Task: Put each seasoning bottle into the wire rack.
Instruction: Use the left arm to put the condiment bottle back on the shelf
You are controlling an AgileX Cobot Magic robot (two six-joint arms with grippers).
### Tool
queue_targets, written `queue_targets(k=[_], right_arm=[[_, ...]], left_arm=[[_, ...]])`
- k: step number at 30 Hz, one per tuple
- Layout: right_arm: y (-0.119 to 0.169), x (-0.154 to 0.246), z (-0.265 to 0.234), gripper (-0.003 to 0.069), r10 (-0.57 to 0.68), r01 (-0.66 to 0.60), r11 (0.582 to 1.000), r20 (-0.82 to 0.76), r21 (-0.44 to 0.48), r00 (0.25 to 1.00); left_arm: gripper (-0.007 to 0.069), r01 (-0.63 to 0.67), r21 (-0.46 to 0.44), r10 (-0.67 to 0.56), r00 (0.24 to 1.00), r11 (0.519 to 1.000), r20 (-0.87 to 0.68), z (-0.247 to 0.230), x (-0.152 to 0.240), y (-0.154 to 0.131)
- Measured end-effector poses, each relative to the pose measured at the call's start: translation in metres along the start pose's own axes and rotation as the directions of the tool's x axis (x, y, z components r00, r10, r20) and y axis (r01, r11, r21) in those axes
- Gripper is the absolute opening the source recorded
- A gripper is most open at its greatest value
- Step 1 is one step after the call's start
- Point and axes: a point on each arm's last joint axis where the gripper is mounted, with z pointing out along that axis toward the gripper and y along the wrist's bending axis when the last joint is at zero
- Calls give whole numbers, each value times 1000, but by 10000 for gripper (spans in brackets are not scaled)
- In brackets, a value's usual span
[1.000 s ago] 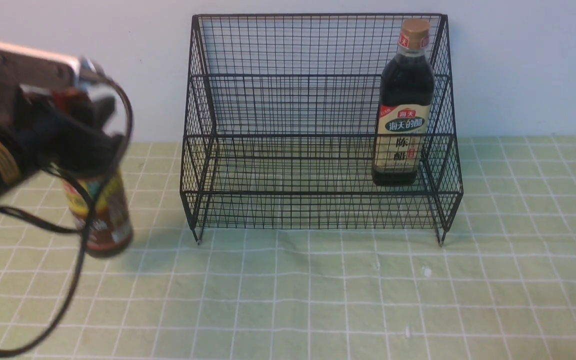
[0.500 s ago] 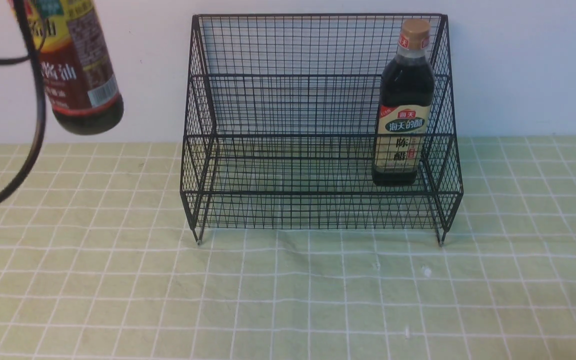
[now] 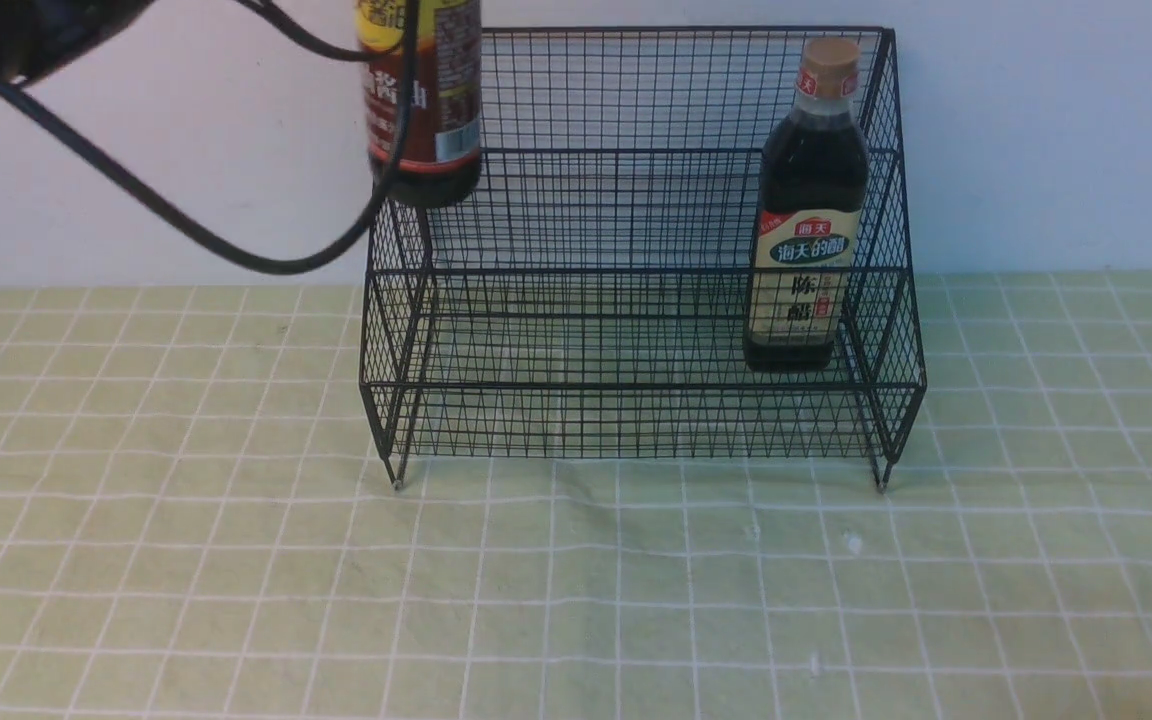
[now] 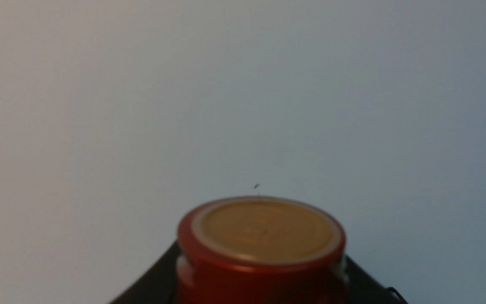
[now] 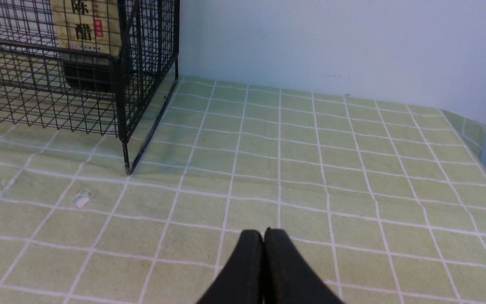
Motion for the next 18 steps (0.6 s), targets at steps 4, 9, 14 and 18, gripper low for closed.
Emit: queue_targets(k=[4,9,14,18], right_arm=[[0,0,0,-15,0,0,1000,0,0,1000],[0,0,0,-15,0,0,1000,0,0,1000],[0,0,0,-15,0,0,1000,0,0,1000],[0,0,0,-15,0,0,1000,0,0,1000]], left_arm=[[256,18,9,-18,998,1000,-54,19,27,-1],[256,48,-6,-48,991,999,-125,32,59,3],[256,37,0,-36,984,999,-176,38,78,4],[256,0,20,4,975,1000,-224,41,91,4]])
